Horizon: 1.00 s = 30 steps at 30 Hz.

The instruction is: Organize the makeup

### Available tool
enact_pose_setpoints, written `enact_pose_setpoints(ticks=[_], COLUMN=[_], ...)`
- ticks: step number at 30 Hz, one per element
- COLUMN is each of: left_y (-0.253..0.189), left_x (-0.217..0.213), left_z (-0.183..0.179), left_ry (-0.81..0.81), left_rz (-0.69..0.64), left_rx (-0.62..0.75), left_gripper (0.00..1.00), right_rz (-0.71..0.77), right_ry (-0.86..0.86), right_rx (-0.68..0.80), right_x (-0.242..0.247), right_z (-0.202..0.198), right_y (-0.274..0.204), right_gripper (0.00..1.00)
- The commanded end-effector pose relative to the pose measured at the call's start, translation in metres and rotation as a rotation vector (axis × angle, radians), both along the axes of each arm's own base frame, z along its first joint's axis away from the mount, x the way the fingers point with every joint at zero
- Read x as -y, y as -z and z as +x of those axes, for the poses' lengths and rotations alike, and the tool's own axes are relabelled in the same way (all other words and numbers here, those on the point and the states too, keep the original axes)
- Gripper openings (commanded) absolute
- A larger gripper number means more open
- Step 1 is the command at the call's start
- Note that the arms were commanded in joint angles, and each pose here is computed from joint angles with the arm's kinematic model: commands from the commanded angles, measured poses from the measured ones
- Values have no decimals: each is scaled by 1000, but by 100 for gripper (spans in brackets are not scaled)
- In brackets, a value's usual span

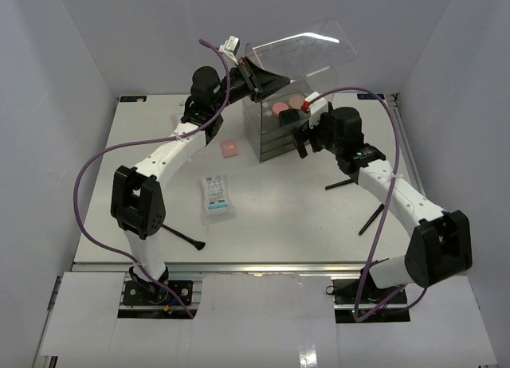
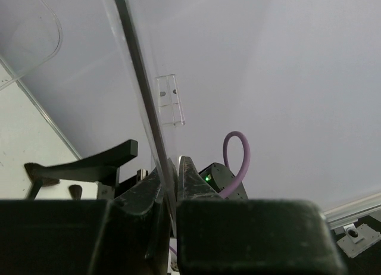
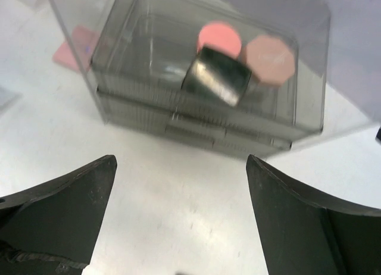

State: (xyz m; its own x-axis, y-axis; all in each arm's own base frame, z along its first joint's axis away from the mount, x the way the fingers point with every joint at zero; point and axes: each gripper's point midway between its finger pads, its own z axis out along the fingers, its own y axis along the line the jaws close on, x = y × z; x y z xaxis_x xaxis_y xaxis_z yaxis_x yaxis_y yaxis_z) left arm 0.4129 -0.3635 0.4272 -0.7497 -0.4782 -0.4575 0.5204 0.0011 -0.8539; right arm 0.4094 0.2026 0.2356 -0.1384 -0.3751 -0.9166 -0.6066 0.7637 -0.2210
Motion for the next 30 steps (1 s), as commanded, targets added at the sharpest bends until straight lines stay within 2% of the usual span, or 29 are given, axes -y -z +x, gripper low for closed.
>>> enact_pose_setpoints(ticks=[1,5,9,14,17,24,26,30], left_y=[-60,-58,-56,-53,-53,-53,-52,-51], left_x=[-15,-16,-15,-16,-16,-17,-17,-18], left_z=[-30,-31,-31,-33,-35,-36,-35,-35], left_ry=[-12,-11,-7,-1,0,-1,0,-4], left_rz=[-82,-78,-76,-72,-69,-50,-44,-38], left_rx=[221,221,216,210,210,208,206,207], left_gripper=[8,8,8,8,8,8,8,8], right_rz=[-23,6,-123,-242,-246,-154,-124,-56], right_ry=[43,320,548,608,541,461,362,-25], right_rx=[-222,-425,-487,-503,-529,-567,-573,-511], right_x=[49,128,191,236,242,228,213,164], right_z=[-43,-60,-87,-108,-113,-112,-114,-131], right_y=[41,75,101,118,121,126,125,104], right_gripper=[97,98,96,94,94,95,95,96])
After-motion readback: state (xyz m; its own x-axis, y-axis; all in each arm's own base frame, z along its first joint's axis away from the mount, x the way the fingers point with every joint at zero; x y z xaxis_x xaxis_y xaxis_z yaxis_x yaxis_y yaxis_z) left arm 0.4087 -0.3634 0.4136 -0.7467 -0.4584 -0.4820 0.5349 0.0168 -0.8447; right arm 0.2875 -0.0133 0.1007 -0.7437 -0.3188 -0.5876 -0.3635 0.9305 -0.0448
